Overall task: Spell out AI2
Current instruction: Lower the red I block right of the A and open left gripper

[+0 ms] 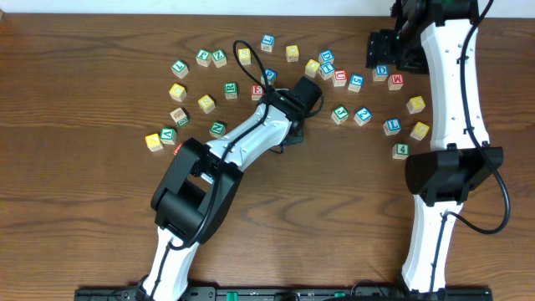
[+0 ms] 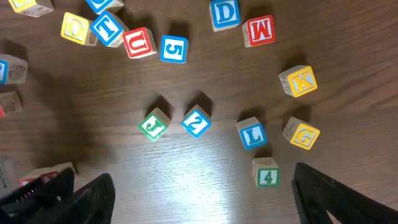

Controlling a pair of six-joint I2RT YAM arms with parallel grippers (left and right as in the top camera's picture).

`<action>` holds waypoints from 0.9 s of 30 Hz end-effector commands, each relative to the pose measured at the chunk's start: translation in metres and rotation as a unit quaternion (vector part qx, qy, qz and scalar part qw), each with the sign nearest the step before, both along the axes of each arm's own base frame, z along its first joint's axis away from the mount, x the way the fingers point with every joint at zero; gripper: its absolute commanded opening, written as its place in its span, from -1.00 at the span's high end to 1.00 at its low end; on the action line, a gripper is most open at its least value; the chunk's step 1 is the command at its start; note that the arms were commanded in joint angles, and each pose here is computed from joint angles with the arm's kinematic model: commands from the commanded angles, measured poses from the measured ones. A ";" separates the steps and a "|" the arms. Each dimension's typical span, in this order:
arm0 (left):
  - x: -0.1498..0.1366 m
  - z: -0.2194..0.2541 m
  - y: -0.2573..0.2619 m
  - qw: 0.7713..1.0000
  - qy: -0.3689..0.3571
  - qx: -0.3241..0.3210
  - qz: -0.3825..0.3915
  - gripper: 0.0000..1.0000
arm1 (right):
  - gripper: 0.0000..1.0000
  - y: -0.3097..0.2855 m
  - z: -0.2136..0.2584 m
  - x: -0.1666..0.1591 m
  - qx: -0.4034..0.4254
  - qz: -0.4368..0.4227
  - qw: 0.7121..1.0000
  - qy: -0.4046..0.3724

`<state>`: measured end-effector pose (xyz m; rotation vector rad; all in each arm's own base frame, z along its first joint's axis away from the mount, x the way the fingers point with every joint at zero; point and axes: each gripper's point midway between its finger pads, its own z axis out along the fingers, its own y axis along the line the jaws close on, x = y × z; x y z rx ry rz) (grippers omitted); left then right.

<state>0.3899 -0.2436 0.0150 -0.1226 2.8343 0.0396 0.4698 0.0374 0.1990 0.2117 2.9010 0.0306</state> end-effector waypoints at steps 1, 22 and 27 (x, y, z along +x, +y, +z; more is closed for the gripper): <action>-0.004 -0.009 0.005 1.000 0.009 0.010 0.007 0.31 | -0.72 0.002 0.006 -0.003 -0.005 0.008 1.000 -0.005; -0.005 -0.003 0.002 1.000 0.011 -0.002 0.005 0.18 | -0.72 0.002 0.006 -0.003 -0.005 0.008 1.000 -0.004; -0.005 0.010 0.002 1.000 0.004 -0.006 0.001 0.17 | -0.72 0.002 0.006 -0.003 -0.005 0.008 1.000 -0.004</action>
